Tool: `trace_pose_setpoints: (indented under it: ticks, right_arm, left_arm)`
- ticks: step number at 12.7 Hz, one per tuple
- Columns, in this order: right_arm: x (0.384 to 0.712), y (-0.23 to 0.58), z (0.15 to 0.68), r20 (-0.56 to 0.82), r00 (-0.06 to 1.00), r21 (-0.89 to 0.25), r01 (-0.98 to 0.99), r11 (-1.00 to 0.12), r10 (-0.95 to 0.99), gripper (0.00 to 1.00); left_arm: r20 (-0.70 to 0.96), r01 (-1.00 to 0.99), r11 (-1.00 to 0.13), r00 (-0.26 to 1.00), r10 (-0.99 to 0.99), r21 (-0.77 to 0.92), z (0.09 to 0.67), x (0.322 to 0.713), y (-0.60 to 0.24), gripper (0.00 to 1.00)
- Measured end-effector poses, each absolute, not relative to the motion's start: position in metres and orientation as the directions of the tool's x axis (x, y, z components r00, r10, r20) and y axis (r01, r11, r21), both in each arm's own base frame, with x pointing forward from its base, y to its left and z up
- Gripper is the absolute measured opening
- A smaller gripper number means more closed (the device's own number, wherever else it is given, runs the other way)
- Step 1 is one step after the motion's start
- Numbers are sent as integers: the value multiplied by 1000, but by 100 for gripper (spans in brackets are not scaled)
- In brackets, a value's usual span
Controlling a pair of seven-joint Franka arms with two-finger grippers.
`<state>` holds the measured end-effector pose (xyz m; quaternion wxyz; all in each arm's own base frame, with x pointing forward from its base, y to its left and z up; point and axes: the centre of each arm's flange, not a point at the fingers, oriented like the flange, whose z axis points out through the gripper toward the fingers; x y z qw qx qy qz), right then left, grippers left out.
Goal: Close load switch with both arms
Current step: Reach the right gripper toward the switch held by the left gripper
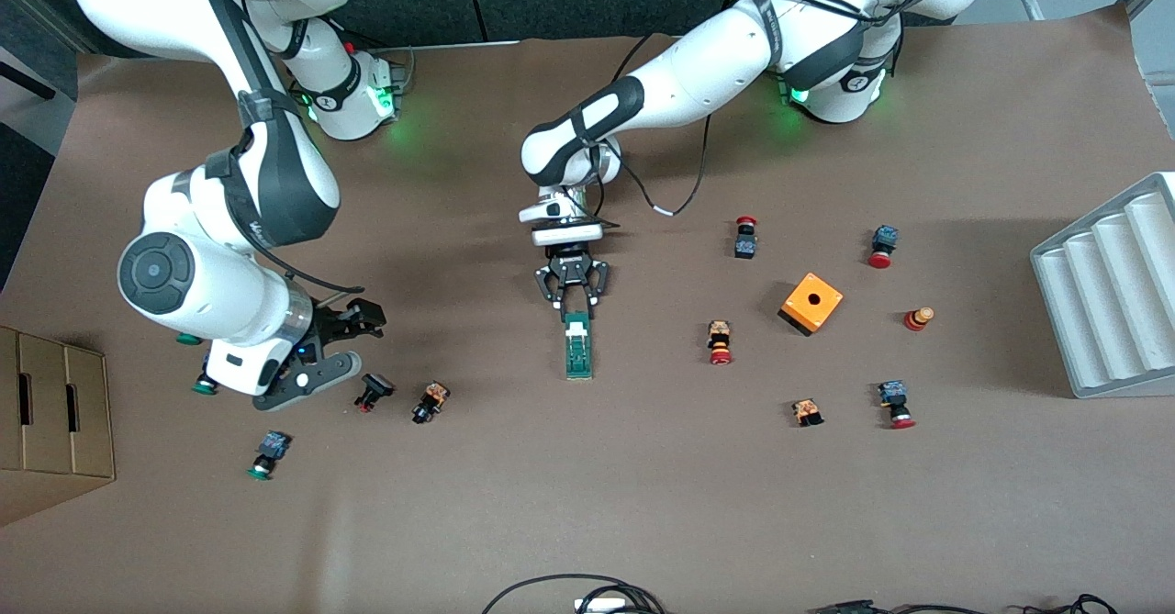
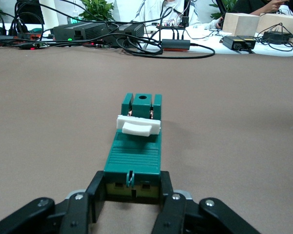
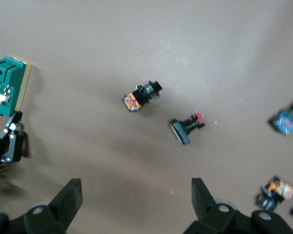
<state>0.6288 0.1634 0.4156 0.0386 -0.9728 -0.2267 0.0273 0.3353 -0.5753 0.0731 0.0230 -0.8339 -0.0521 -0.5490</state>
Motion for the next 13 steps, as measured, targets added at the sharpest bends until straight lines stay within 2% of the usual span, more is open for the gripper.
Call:
trace_pose_setpoints:
  ticks: [4,9,13]
  right_arm:
    - [633,185,394,7,752,-82,658,-749,659,100]
    - [625,249,387,82,663,-41,748,-662,744,100]
    - [625,270,380,125,601,-10,796,-605,789,100]
  left_arm:
    - [918,108,-994,392,52,10,73,335,-575,48]
    - [919,108,-994,391,51,9,73,335,-575,48]
    - [919,108,-994,391,50,8,73,335,-575,48]
